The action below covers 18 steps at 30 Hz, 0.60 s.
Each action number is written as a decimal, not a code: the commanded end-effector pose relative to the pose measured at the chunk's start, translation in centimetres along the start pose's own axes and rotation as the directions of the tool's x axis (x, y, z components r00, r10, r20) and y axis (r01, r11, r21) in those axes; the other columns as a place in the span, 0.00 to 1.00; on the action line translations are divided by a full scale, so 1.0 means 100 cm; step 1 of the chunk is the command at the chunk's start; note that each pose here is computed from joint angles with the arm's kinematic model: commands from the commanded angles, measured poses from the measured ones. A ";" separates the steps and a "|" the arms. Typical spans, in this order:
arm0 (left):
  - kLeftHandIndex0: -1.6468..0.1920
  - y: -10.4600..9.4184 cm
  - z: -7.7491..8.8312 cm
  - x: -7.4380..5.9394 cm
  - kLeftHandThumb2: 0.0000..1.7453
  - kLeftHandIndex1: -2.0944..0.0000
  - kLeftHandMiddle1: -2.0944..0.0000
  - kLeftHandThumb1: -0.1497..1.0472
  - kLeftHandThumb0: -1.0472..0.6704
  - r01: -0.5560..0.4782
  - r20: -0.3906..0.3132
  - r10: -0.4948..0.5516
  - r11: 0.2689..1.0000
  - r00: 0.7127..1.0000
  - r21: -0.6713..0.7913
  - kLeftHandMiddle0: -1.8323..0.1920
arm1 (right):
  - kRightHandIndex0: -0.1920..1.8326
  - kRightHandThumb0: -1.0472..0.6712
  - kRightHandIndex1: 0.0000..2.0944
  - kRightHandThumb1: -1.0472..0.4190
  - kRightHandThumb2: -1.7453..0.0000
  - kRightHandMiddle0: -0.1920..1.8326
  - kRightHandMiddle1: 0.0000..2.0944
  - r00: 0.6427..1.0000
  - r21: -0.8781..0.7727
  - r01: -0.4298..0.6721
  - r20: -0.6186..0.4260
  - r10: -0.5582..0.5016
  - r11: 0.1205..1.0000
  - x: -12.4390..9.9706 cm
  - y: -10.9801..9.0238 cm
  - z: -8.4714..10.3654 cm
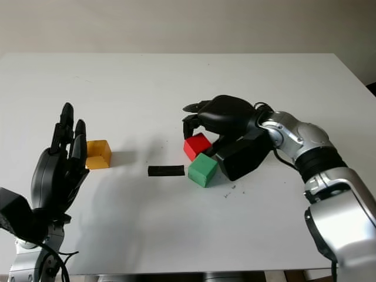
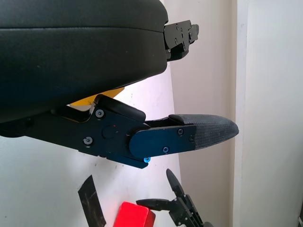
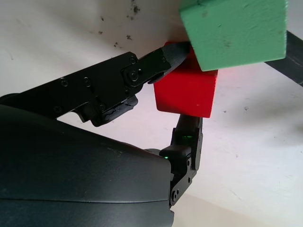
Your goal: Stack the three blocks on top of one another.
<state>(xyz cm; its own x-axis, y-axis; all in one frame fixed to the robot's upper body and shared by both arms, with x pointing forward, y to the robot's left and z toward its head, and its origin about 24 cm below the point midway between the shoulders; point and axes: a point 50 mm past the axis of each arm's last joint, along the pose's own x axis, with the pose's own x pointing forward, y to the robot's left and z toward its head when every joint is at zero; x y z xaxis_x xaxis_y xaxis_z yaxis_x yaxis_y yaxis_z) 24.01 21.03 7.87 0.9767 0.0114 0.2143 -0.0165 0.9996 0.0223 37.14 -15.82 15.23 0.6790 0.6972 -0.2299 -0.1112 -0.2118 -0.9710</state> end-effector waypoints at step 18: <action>0.97 -0.004 0.000 -0.003 0.28 0.97 0.97 1.00 0.19 -0.014 0.011 0.014 1.000 1.000 -0.005 0.98 | 0.25 0.39 0.03 0.10 0.97 0.39 0.48 0.955 -0.185 0.294 0.089 -0.282 0.938 0.022 -0.104 0.016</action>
<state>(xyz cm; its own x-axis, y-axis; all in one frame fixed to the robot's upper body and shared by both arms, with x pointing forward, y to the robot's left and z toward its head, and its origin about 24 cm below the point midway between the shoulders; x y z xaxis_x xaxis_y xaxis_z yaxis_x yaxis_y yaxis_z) 24.00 20.77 7.80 0.9752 0.0247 0.2197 -0.0281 0.9995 0.0125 38.73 -11.74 23.51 0.6410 0.7671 0.0261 0.1927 -0.1279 -0.9729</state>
